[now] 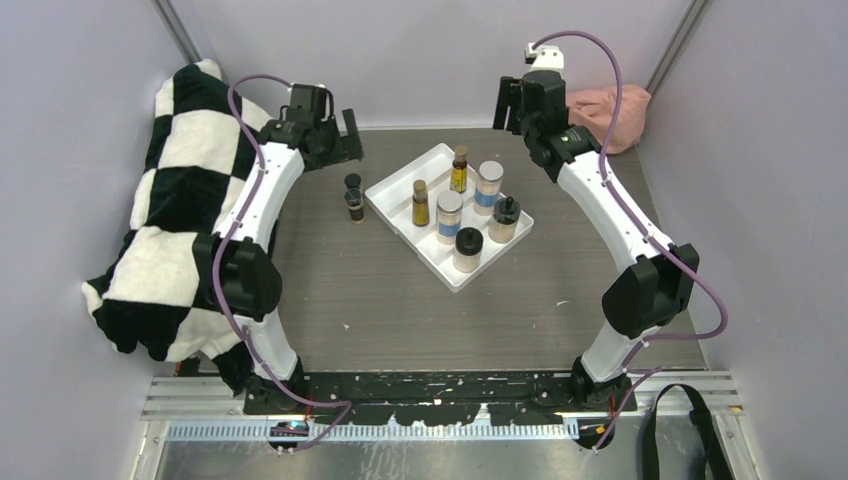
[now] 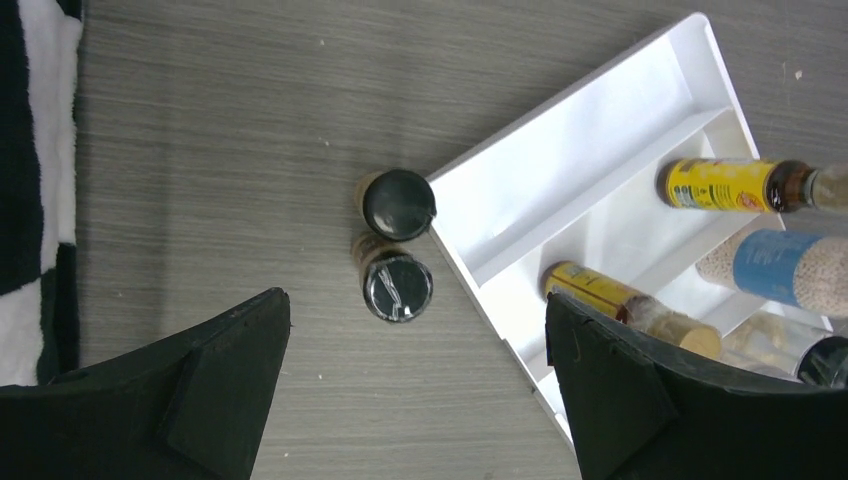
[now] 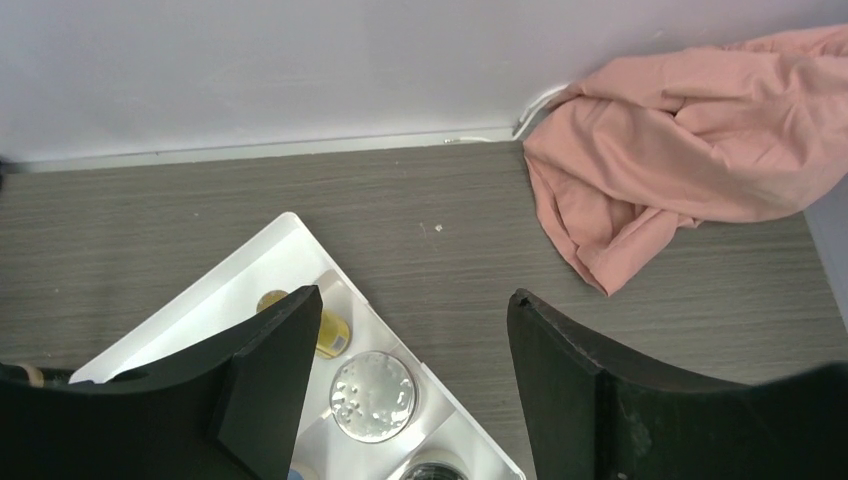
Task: Organize the condiment bottles
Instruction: Pick up the bottle from the center of the board.
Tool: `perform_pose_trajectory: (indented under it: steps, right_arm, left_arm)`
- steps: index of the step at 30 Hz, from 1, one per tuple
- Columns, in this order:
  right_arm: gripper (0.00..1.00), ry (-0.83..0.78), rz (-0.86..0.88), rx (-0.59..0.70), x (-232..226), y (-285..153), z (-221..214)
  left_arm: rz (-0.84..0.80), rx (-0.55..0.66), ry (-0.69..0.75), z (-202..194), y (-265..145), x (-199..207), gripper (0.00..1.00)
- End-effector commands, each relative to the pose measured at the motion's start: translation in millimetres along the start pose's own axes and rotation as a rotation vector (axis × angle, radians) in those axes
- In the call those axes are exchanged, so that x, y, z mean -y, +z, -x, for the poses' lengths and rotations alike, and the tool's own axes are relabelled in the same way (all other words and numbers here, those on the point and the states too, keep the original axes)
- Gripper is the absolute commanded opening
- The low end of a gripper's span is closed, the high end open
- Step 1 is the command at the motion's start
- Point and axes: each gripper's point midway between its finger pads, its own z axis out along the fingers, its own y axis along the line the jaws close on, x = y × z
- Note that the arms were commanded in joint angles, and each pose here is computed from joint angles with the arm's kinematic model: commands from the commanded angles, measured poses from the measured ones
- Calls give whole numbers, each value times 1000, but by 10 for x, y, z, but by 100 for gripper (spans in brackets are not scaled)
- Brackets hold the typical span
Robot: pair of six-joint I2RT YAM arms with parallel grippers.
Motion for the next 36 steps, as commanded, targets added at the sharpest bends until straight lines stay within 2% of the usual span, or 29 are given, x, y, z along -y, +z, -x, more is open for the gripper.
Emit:
perform_pose_trajectory:
  steps: [1, 10, 16, 24, 36]
  right_arm:
    - [74, 83, 22, 92, 8, -186, 296]
    - [74, 90, 34, 77, -16, -156, 188]
    - [74, 87, 36, 70, -22, -131, 133]
    - [74, 88, 46, 63, -48, -83, 88]
    - [74, 83, 56, 49, -56, -29, 31]
  left_arm:
    - [-44, 23, -15, 230, -60, 47, 100]
    - [-60, -63, -9, 108, 206, 83, 100]
    - [38, -102, 13, -40, 388, -84, 99]
    - [152, -151, 118, -178, 584, -151, 95]
    - [213, -188, 176, -326, 803, -130, 90]
